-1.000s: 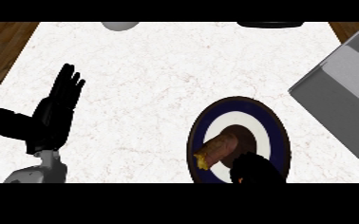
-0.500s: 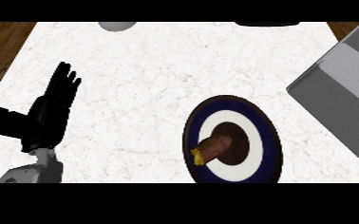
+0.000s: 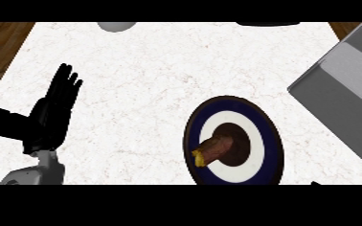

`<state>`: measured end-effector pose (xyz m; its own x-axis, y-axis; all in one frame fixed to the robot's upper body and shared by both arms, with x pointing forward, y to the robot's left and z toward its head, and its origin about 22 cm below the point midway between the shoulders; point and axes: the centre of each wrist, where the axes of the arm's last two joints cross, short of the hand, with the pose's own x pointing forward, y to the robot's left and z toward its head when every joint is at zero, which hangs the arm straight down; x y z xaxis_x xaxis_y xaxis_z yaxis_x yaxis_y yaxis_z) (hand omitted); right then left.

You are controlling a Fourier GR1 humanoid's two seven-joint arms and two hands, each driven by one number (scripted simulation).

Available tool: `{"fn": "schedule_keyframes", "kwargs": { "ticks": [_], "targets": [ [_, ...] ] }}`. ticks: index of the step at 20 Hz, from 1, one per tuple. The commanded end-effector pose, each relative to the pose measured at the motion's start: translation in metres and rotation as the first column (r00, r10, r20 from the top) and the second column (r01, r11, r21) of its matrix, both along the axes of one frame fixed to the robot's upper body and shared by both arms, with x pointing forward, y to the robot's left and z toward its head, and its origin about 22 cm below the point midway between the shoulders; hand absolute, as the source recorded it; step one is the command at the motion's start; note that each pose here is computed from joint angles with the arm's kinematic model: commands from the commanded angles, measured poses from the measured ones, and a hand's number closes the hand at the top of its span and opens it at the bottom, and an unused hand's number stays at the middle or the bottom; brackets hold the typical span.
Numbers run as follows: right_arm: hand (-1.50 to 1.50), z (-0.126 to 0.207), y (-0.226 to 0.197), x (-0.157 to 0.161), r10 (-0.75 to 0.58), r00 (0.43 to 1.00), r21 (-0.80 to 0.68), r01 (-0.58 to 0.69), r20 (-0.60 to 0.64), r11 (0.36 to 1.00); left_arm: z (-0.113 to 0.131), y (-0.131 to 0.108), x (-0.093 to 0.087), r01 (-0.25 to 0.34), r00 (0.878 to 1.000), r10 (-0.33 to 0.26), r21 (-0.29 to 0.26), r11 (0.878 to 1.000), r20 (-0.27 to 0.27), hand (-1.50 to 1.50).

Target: Pick the tomato from the plate and place it in the cardboard box

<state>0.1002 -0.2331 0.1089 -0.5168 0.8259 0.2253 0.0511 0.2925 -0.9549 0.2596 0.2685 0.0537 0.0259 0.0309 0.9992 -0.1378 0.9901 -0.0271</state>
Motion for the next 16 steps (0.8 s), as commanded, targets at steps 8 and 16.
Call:
{"fn": "schedule_keyframes", "kwargs": {
  "ticks": [8,16],
  "targets": [
    [1.50,0.050,-0.028,0.021,-0.268,0.963,0.260,0.250,0.036,0.933,-0.004,-0.005,0.001,0.020,1.000,-0.020,0.004,1.000,0.017,0.00],
    [1.50,0.087,-0.097,0.080,-0.398,0.917,0.277,0.375,0.026,0.884,-0.001,-0.011,-0.005,0.031,1.000,-0.031,-0.009,0.999,0.006,0.00]
  ]
}}
